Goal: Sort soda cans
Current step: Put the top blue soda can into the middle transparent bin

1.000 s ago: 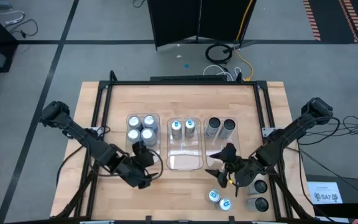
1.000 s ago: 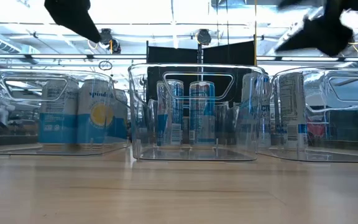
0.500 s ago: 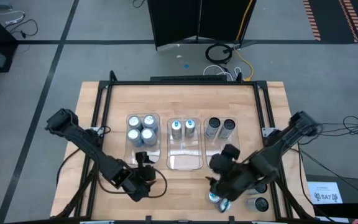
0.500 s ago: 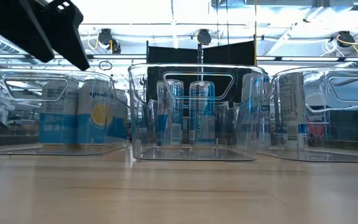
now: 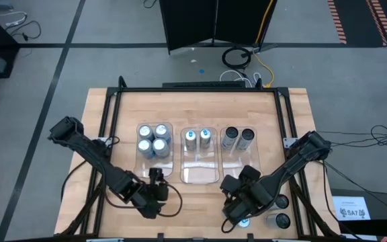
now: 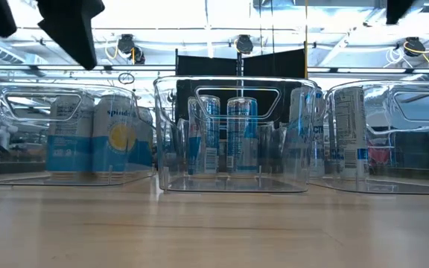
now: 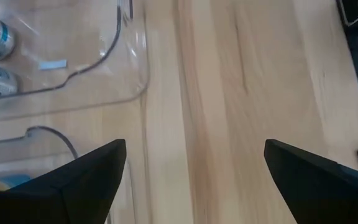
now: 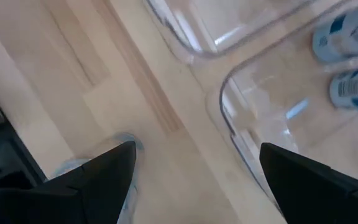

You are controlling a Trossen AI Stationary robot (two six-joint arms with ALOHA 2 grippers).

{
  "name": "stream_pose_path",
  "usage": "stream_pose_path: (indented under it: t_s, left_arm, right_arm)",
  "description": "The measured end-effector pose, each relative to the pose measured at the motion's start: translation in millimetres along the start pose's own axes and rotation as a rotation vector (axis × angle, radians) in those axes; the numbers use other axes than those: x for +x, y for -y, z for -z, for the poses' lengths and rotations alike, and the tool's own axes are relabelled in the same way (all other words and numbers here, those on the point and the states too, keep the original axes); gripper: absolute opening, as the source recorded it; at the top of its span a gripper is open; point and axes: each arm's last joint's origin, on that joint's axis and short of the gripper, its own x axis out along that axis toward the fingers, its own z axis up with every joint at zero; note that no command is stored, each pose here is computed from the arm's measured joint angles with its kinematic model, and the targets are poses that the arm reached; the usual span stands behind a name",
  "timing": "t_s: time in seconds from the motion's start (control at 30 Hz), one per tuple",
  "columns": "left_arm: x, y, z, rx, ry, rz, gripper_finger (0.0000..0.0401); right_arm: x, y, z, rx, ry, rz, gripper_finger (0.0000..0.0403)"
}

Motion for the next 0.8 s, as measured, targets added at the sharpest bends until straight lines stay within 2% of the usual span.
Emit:
stream_pose_path:
  t_s: [0.2,0.33,0.47,0.63,0.8]
  left_arm:
    - [-2,0,-3,-0.005,0.010,0.005,0.0389]
    - [-2,0,-4,-0.009,0.016,0.007,0.0389]
    - [-2,0,-5,-0.017,0.029,0.012,0.0389]
    - [-2,0,-5,-0.017,0.029,0.012,0.0389]
    - [-2,0,-5,-0.016,0.029,0.012,0.0389]
  right_arm:
    - [5,11,7,-0.009,-0.015,-0.009,0.0336]
    - [2,19,10,0.015,0.004,-0.087,0.0336]
    - [-8,26,9,0.097,0.055,-0.198,0.0336]
    - [-9,23,12,0.171,0.055,-0.244,0.0336]
    - [-12,19,19,0.170,0.054,-0.267,0.0336]
